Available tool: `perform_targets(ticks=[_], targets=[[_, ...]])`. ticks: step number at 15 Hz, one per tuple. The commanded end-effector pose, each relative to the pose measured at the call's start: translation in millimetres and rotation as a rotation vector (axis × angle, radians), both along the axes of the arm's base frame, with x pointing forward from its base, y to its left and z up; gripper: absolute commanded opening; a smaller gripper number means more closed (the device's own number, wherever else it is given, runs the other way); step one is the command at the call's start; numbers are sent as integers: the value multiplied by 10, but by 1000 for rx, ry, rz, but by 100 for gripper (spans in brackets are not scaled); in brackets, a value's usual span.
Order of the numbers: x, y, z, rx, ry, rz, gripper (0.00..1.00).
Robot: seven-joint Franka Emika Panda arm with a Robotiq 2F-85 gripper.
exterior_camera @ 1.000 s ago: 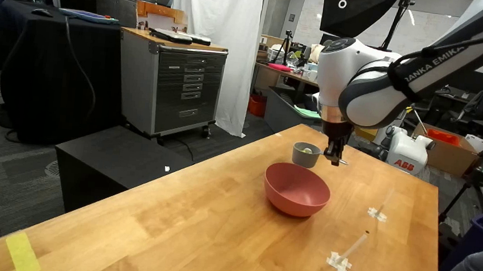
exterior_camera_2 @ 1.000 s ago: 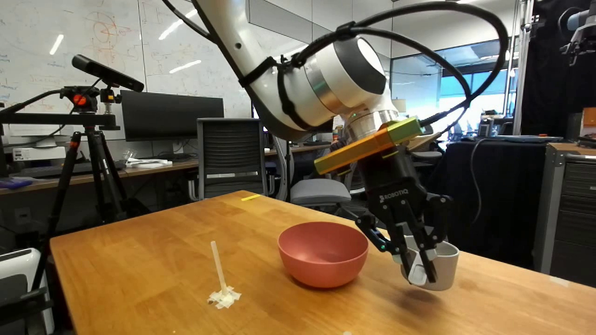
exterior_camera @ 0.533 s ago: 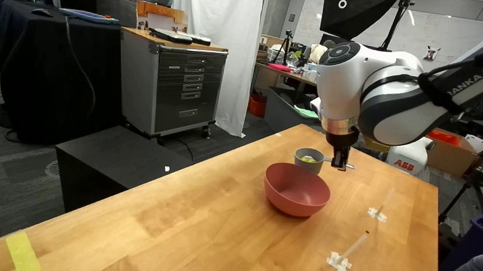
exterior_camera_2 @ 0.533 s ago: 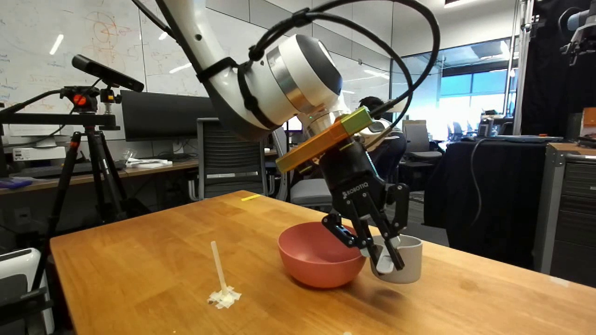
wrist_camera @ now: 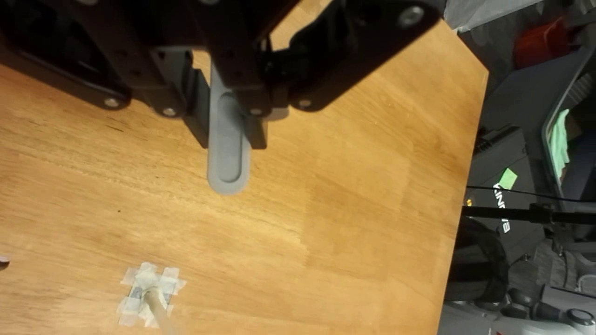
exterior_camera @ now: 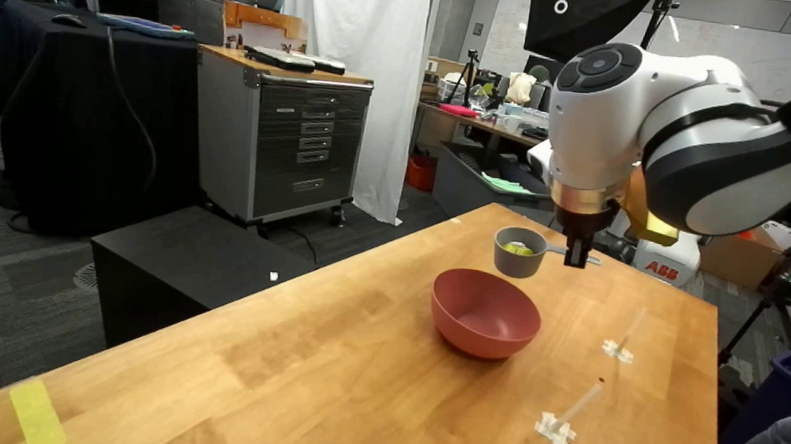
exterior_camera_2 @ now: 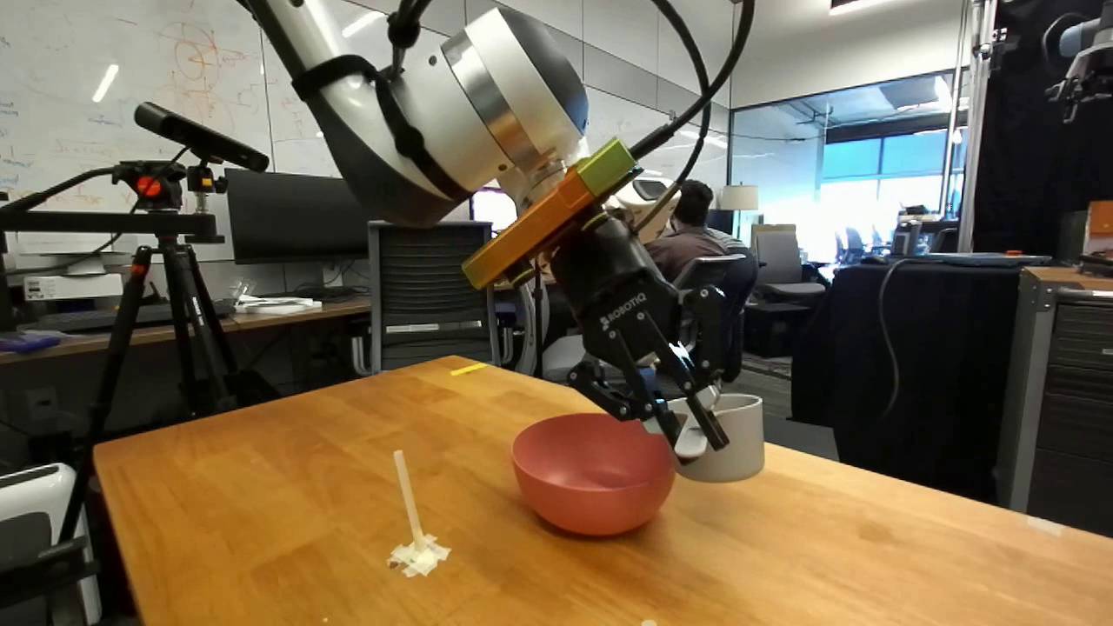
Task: Pour the contents in the grey measuring cup into the pink bowl
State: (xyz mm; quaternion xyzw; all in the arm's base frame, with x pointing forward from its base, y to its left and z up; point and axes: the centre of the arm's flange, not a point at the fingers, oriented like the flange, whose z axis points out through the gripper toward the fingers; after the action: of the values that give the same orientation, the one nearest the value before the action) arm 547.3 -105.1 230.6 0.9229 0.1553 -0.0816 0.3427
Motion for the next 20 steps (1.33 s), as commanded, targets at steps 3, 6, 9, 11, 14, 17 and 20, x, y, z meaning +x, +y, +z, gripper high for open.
perform_targets(ticks=[3,6,9,11,14,17,20], targets=[[-347,216,156,-83,-18,24,10],[-375,315,27,-122,15,32,10],[-367,424,-90,-154,47,23,10],[-355,503,-119,-170,61,19,10],[-344,642,-125,-195,82,22,10],[-310,818,-1,-226,101,15,10],[-260,1017,158,-268,110,6,10]])
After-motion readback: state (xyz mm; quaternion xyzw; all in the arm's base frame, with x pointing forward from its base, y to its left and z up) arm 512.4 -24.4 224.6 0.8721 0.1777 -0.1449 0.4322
